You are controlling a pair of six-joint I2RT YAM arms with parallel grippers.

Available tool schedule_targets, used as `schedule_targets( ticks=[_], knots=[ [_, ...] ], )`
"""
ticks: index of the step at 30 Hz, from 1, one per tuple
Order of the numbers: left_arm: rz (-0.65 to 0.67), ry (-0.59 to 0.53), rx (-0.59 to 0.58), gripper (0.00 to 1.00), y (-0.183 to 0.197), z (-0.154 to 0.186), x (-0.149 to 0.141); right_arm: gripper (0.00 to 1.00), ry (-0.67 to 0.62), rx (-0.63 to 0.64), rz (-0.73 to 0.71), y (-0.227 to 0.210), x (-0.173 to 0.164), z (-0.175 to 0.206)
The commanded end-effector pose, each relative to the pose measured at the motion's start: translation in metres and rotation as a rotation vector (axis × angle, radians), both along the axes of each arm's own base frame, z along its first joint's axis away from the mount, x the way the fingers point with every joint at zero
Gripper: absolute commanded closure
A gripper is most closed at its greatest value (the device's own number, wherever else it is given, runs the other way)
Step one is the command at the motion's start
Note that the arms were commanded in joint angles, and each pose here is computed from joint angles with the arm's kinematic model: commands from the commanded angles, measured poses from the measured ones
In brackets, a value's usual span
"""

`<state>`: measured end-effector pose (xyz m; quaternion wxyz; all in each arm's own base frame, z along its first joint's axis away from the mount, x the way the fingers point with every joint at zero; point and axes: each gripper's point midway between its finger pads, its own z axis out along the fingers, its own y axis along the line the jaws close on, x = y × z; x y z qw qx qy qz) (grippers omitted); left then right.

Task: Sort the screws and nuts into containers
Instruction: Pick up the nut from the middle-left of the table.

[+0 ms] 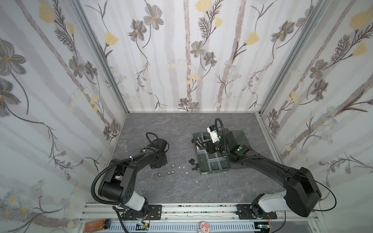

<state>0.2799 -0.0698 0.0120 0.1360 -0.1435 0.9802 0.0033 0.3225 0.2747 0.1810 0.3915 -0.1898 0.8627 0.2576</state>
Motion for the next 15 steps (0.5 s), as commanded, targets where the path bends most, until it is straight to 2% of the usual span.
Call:
schedule_targets(
  ticks=[1, 8, 12, 15],
  knots=[
    [0.000, 0.038, 0.002, 0.65, 0.0007, -0.0056, -0.0075, 0.52, -0.036, 0.013, -0.007, 0.0000, 0.0035, 0.0104],
    [-0.004, 0.039, 0.002, 0.68, -0.0002, -0.0044, -0.0115, 0.52, -0.034, 0.009, -0.009, -0.0001, 0.0043, 0.0082],
    [0.002, 0.033, 0.020, 0.61, 0.0012, -0.0024, -0.0141, 0.52, -0.032, 0.009, -0.008, 0.0006, 0.0047, 0.0070],
    [0.004, 0.033, 0.020, 0.60, 0.0000, -0.0026, -0.0147, 0.52, -0.033, 0.009, -0.009, 0.0001, 0.0046, 0.0076]
  ],
)
